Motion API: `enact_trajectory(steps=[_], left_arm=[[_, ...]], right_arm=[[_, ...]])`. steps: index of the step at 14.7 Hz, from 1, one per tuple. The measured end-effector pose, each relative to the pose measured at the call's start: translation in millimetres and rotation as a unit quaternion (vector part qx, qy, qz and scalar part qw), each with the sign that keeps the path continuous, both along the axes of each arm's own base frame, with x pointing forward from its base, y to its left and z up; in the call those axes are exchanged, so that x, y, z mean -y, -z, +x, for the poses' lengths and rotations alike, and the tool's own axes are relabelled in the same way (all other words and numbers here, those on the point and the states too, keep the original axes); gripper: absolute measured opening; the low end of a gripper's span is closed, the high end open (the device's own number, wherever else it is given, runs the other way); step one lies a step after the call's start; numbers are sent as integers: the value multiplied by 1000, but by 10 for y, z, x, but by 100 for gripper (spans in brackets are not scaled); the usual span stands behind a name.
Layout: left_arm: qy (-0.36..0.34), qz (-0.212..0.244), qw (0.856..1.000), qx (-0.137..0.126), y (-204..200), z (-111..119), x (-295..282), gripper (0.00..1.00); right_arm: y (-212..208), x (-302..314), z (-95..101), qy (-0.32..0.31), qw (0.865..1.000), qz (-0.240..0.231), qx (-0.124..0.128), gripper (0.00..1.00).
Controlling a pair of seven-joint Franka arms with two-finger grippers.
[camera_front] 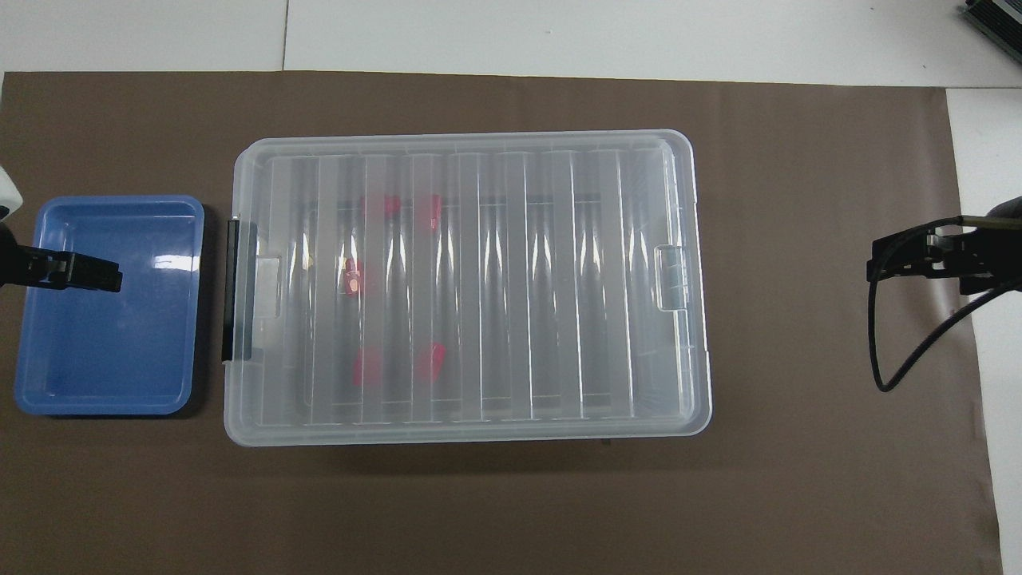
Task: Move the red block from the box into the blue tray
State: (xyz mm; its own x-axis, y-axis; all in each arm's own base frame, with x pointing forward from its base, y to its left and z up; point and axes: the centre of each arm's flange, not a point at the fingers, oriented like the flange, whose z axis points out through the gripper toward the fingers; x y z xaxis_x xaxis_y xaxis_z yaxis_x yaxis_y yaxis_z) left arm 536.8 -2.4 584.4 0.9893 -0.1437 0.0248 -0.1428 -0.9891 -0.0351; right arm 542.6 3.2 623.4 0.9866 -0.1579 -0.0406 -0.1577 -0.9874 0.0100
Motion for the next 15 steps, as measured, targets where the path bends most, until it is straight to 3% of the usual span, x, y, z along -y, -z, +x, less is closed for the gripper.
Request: enact_trajectory(steps=[8, 15], left_arm=[[0, 0, 1000, 0, 0, 0, 0, 100], [0, 0, 1000, 0, 0, 0, 0, 100]], right_arm=[[43, -47, 10, -4, 1000, 0, 0, 98], [462, -524, 171, -3, 999, 3, 51, 95]])
